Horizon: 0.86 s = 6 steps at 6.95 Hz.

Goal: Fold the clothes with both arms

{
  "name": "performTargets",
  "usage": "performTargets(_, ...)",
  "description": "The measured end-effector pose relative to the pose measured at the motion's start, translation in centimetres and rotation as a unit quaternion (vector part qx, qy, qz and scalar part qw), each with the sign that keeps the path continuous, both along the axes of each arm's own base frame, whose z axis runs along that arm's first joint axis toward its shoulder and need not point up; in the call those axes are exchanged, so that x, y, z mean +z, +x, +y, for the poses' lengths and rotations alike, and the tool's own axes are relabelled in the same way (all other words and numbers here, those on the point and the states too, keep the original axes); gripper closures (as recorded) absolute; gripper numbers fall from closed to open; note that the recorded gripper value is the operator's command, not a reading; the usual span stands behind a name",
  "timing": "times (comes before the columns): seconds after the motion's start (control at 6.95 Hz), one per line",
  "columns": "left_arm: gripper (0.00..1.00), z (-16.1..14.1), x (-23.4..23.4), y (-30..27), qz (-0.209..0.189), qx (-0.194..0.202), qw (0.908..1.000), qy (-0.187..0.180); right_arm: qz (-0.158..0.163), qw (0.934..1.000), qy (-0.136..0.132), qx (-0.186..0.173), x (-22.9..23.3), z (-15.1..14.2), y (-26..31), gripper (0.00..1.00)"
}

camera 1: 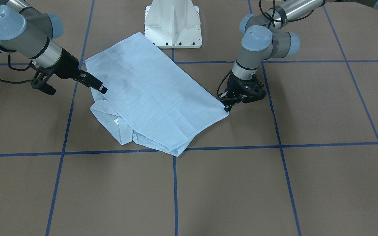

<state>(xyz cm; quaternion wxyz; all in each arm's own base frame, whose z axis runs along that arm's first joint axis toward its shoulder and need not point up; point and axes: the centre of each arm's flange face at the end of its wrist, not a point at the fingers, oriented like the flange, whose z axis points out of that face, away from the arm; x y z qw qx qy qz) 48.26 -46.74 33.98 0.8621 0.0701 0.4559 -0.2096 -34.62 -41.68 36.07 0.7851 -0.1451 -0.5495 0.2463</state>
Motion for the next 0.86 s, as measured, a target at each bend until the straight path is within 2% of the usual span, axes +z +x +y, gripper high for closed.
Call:
performTargets(0.14, 1.0, -6.7, 0.9, -0.4, -0.011, -0.021, 0.9994, 0.025, 0.002, 1.0, 0.0, 0.003, 0.1, -0.1, 0.0, 0.0)
performTargets(0.29, 1.0, -13.7, 2.5, -0.3, -0.005, -0.047, 0.9978, 0.048, 0.003, 1.0, 0.001, 0.003, 0.2, -0.1, -0.2, 0.0)
performTargets(0.43, 1.0, -18.8, 2.6, -0.5, 0.003, -0.067, 0.9958, 0.062, 0.003, 1.0, 0.001, 0.002, 0.1, 0.0, -0.4, 0.0)
performTargets(0.58, 0.76, -21.8, 1.5, -0.9, 0.008, -0.08, 0.9943, 0.07, 0.0, 1.0, 0.004, 0.001, -0.3, 0.0, -0.7, 0.0)
performTargets(0.72, 0.55, -23.0, 0.9, -1.2, 0.011, -0.086, 0.9935, 0.073, -0.004, 0.9999, 0.009, 0.0, -1.1, 0.0, -1.3, 0.0)
performTargets(0.86, 0.53, -23.3, 0.5, -1.6, 0.014, -0.089, 0.993, 0.076, -0.008, 0.9998, 0.019, 0.003, -2.0, 0.2, -2.4, 0.0)
